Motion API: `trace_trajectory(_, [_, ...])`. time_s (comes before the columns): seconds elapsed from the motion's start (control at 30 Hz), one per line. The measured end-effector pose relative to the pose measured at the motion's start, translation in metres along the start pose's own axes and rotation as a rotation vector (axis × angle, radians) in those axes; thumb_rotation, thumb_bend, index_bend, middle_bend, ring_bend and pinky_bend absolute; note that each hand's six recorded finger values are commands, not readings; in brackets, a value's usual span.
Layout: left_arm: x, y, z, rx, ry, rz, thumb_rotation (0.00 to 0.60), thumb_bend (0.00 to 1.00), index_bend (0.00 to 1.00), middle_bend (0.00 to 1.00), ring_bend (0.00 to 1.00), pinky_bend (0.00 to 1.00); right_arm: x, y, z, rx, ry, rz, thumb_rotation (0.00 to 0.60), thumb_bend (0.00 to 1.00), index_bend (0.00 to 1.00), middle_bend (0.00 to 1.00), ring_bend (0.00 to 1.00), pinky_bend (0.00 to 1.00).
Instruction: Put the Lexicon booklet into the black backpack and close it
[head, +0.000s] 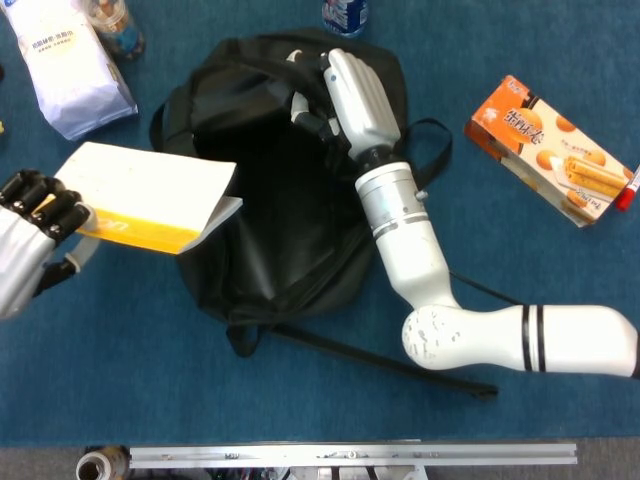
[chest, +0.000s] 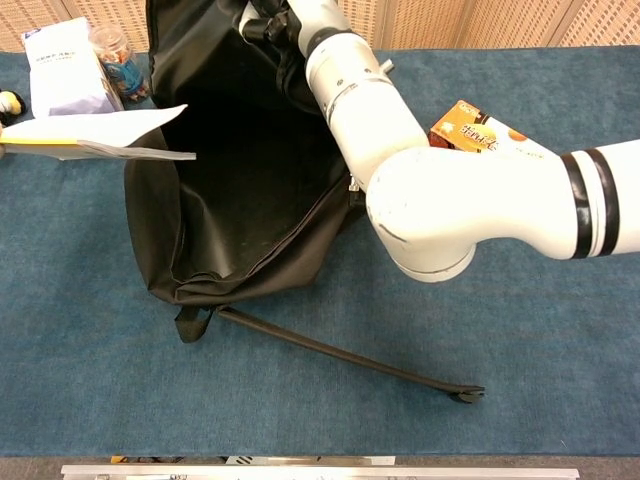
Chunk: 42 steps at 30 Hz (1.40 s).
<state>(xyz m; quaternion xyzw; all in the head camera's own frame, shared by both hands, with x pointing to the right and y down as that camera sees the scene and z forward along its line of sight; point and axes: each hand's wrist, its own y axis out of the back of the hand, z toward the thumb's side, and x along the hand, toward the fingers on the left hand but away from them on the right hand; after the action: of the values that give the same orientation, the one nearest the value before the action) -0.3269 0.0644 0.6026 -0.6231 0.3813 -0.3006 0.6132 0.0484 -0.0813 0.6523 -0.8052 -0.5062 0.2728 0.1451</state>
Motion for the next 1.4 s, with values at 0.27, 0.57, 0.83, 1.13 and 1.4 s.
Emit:
trace_trajectory(0.27, [0.006, 0.004, 0.013, -0.020, -0.037, 0.029, 0.600, 0.35, 0.66, 0.59, 0.46, 0.41, -0.005, -0.016, 0.000, -0.024, -0.007, -0.016, 0.600, 1.00, 0.78, 0.68, 0.71, 0.99])
trace_trajectory(0.57, [0.008, 0.004, 0.028, -0.038, -0.089, 0.029, 0.600, 0.35, 0.66, 0.59, 0.45, 0.41, -0.017, -0.016, 0.000, -0.109, -0.038, -0.042, 0.600, 1.00, 0.78, 0.68, 0.71, 0.99])
trace_trajectory(0.83, [0.015, -0.007, 0.041, -0.063, -0.127, 0.012, 0.600, 0.35, 0.66, 0.59, 0.45, 0.41, -0.017, -0.026, 0.003, -0.149, -0.048, -0.009, 0.600, 1.00, 0.78, 0.68, 0.71, 0.99])
trace_trajectory(1.13, [0.030, -0.013, 0.054, -0.100, -0.167, 0.027, 0.600, 0.35, 0.66, 0.59, 0.45, 0.41, -0.016, -0.031, 0.007, -0.167, -0.039, 0.015, 0.600, 1.00, 0.78, 0.68, 0.71, 0.99])
trace_trajectory(1.4, [0.041, -0.017, 0.065, -0.125, -0.199, 0.035, 0.600, 0.35, 0.66, 0.59, 0.45, 0.41, -0.016, -0.031, 0.009, -0.188, -0.034, 0.031, 0.600, 1.00, 0.78, 0.68, 0.71, 0.99])
